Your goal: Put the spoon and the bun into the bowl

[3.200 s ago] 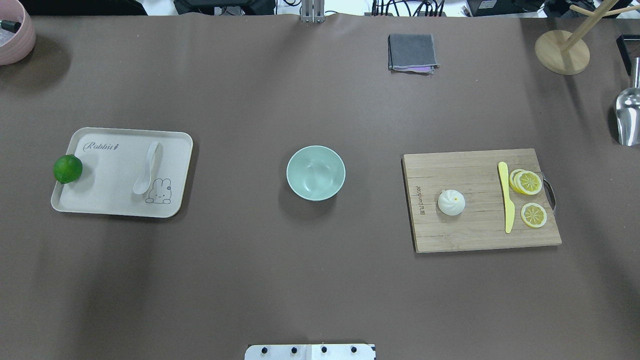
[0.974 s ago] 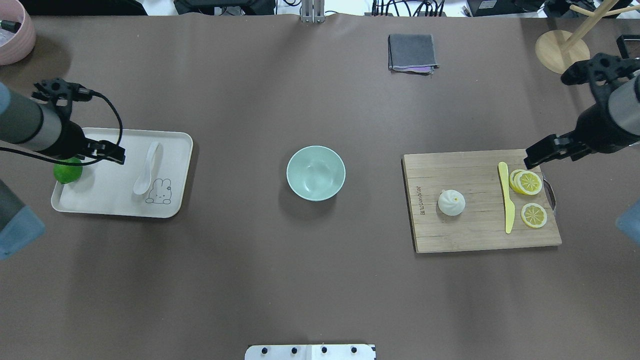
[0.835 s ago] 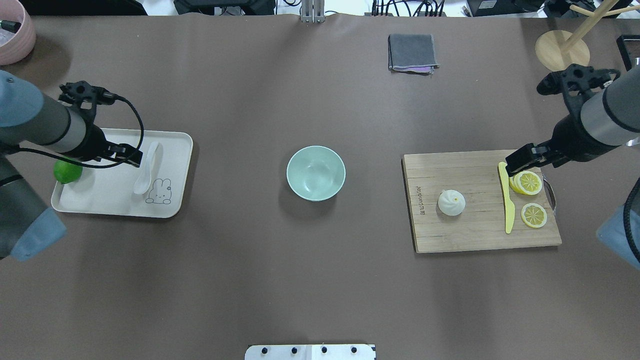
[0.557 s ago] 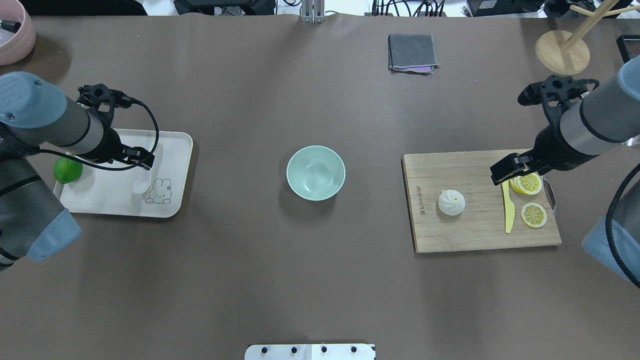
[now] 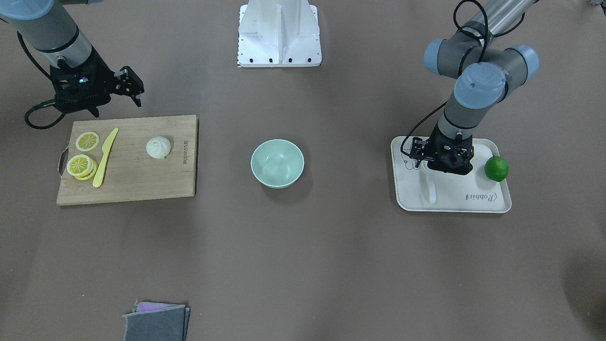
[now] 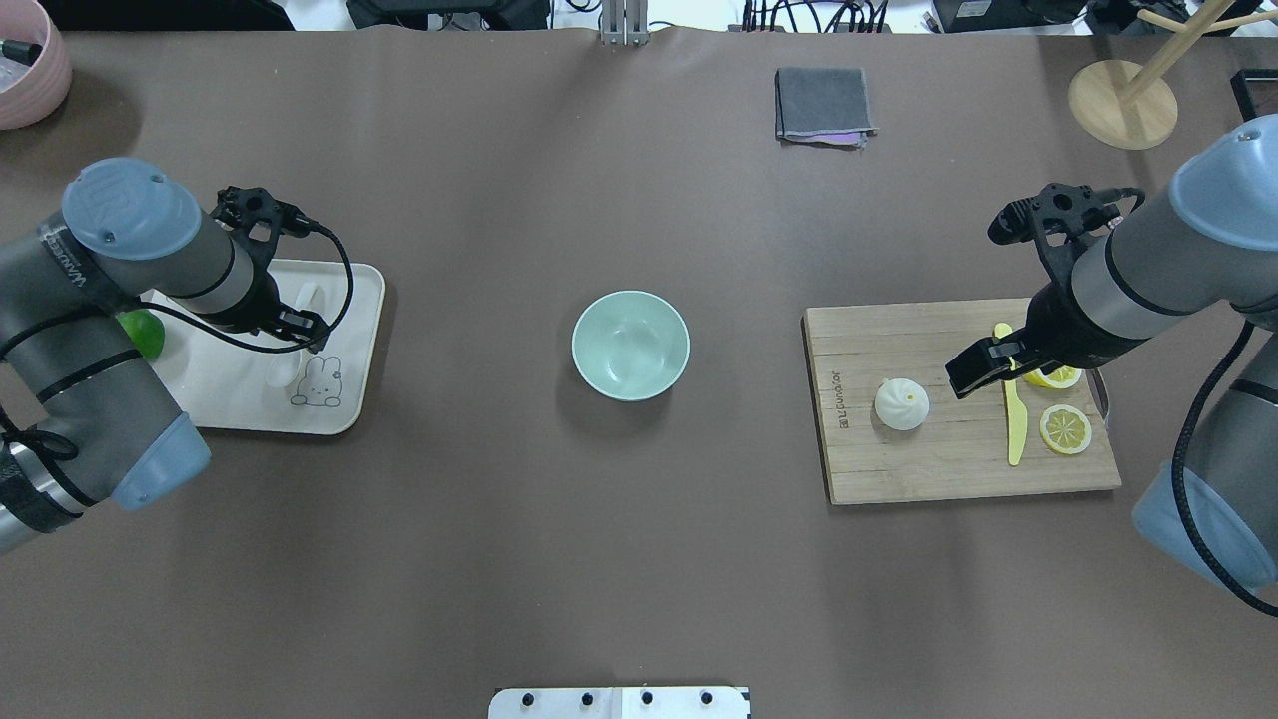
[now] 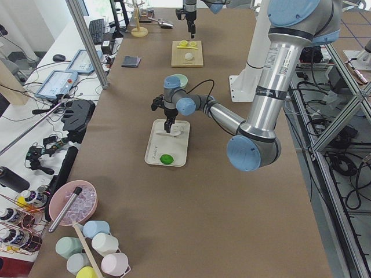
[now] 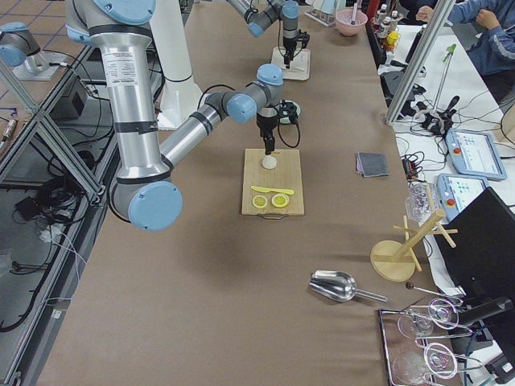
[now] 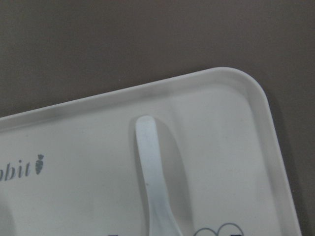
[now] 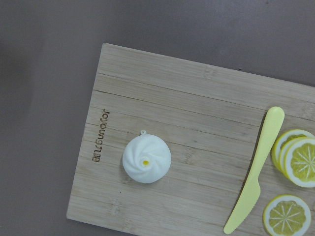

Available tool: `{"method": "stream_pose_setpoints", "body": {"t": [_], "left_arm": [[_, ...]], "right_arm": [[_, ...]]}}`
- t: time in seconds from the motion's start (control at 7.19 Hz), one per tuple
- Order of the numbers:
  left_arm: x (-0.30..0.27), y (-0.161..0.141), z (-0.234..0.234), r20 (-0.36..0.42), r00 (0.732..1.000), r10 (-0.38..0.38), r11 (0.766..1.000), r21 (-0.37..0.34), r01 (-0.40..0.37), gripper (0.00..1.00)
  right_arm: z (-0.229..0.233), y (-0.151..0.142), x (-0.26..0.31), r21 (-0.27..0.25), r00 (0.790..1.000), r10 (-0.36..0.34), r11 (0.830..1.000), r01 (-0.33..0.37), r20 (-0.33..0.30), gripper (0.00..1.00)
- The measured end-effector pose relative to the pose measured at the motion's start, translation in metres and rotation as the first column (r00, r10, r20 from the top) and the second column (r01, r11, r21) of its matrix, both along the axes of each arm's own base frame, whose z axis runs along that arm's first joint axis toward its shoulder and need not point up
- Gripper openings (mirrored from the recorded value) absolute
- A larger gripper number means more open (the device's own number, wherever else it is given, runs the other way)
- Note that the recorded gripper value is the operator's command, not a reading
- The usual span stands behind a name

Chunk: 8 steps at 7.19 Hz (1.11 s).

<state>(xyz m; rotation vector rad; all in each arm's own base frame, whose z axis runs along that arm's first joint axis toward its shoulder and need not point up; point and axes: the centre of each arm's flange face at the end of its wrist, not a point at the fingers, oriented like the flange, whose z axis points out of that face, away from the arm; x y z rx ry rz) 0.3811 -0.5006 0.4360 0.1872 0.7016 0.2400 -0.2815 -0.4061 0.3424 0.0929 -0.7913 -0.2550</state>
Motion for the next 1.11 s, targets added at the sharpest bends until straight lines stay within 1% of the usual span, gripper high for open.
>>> {"method": "stream_pose_setpoints", "body": {"t": [0.14, 0.42, 0.56, 0.7, 0.97, 1.11], "left_arm": [[0.006, -0.006, 0.004, -0.003, 1.0, 0.002, 1.0, 0.004, -0.002, 0.66], [0.013, -0.014, 0.012, -0.021, 1.0, 0.0, 1.0, 0.014, 0.0, 0.42], [0.013, -0.016, 0.015, -0.022, 1.0, 0.0, 1.0, 0.015, 0.0, 0.22], [0.013, -0.017, 0.016, -0.023, 1.0, 0.0, 1.0, 0.015, 0.001, 0.0], [0.01, -0.018, 0.013, -0.03, 1.0, -0.001, 1.0, 0.012, 0.001, 0.0], [0.006, -0.019, 0.008, -0.046, 0.999, 0.001, 1.0, 0.001, -0.001, 0.0]], "right_arm": [[0.0, 0.0, -0.001, 0.001, 1.0, -0.001, 1.0, 0.001, 0.0, 1.0], [0.0, 0.0, -0.001, 0.001, 1.0, -0.002, 1.0, 0.002, -0.001, 1.0], [0.0, 0.001, -0.002, 0.002, 1.0, -0.002, 1.0, 0.002, -0.001, 1.0], [-0.001, 0.001, -0.001, 0.002, 1.0, -0.002, 1.0, 0.002, 0.0, 1.0], [-0.002, 0.001, -0.001, -0.006, 1.0, 0.007, 1.0, -0.007, 0.002, 1.0], [-0.001, 0.0, -0.003, -0.007, 1.0, 0.012, 1.0, -0.012, -0.003, 1.0]]}}
